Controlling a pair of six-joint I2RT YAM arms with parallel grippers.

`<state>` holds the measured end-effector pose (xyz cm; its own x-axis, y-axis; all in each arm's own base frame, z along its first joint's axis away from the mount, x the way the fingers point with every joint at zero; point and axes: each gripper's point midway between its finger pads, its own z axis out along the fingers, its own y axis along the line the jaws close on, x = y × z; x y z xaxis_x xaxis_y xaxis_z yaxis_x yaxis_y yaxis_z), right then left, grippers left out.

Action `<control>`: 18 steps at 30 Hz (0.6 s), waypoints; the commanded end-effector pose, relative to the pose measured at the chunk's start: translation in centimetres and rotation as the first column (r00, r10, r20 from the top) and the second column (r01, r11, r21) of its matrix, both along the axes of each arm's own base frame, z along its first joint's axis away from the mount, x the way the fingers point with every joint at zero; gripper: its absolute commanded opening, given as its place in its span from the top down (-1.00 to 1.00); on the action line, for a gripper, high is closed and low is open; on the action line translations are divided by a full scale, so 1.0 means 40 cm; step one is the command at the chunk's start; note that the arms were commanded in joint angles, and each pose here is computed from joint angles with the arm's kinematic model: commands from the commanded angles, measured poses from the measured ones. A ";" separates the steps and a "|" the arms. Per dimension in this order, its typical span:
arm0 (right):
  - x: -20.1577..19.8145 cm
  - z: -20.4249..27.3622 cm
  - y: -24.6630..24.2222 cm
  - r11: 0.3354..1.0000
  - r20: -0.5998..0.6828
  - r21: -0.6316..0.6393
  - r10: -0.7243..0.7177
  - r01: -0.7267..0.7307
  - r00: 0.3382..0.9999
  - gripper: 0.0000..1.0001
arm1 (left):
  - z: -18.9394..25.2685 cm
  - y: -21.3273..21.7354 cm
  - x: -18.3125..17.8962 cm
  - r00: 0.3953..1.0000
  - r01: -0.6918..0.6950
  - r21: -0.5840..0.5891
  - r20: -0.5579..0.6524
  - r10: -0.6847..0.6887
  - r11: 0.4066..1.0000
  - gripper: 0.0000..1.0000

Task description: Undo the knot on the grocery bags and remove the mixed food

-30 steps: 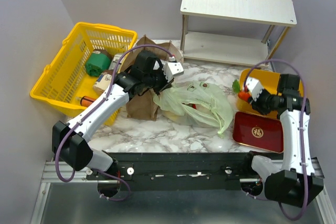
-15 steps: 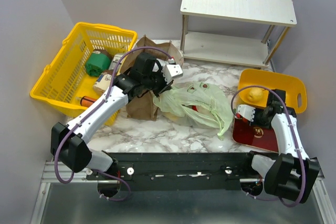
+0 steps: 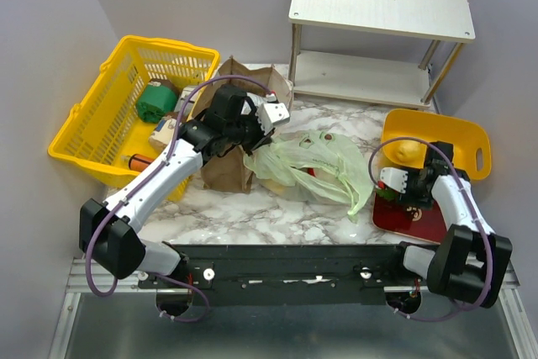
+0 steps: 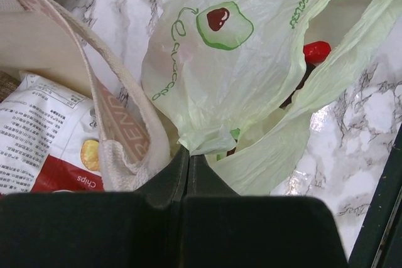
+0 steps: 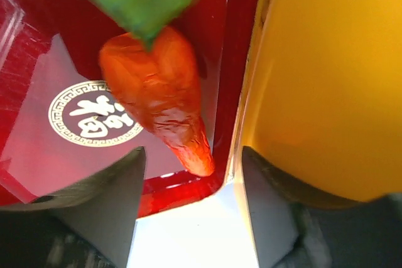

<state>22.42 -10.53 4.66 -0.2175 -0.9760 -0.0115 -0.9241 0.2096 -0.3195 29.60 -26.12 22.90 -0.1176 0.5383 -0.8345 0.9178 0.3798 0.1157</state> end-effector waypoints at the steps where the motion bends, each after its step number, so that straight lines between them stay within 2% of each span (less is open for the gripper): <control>1: -0.034 0.035 0.045 0.997 0.006 0.072 0.036 -0.036 0.999 -0.47 | -0.003 0.018 -0.014 1.000 -0.002 -0.005 -0.016 0.002 1.000 1.00; 4: -0.053 0.091 0.107 0.981 0.038 0.180 0.070 -0.076 0.997 -0.50 | -0.005 0.016 -0.014 1.000 0.001 -0.005 -0.019 -0.001 1.000 1.00; 8: -0.135 0.181 0.218 0.918 -0.015 0.393 0.065 -0.054 0.998 -0.51 | -0.001 0.005 -0.023 0.999 0.023 -0.026 -0.034 -0.024 0.999 1.00; 9: -0.117 0.230 0.251 0.885 0.039 0.459 0.062 -0.073 0.997 -0.52 | 0.001 0.001 -0.025 0.999 0.027 -0.034 -0.041 -0.028 0.999 1.00; 10: -0.134 0.251 0.279 0.855 0.018 0.518 0.034 -0.038 0.999 -0.52 | 0.001 -0.003 -0.026 0.998 0.030 -0.041 -0.046 -0.032 0.999 1.00; 11: -0.127 0.283 0.299 0.829 0.043 0.557 0.023 -0.043 0.999 -0.53 | 0.003 -0.007 -0.032 0.998 0.037 -0.051 -0.057 -0.040 0.998 1.00; 12: -0.106 0.341 0.338 0.775 0.103 0.626 0.022 -0.082 0.994 -0.57 | 0.001 -0.009 -0.033 0.997 0.039 -0.053 -0.063 -0.042 0.998 1.00; 14: -0.089 0.401 0.389 0.710 0.127 0.699 -0.003 -0.087 0.992 -0.57 | 0.003 -0.012 -0.036 0.996 0.044 -0.060 -0.070 -0.048 0.997 1.00; 17: -0.050 0.495 0.490 0.616 0.172 0.773 0.022 -0.149 0.985 -0.49 | 0.012 -0.018 -0.038 0.996 0.051 -0.074 -0.072 -0.056 0.996 1.00; 18: -0.043 0.515 0.519 0.602 0.182 0.781 0.040 -0.169 0.983 -0.37 | 0.016 -0.020 -0.041 0.996 0.057 -0.080 -0.071 -0.062 0.995 1.00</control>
<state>21.39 3.11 20.97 -0.0536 -0.7917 -0.6085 -0.8818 0.3235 -0.3433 28.77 -26.65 23.13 -0.1307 0.5069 -0.8521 0.9346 0.3497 0.0647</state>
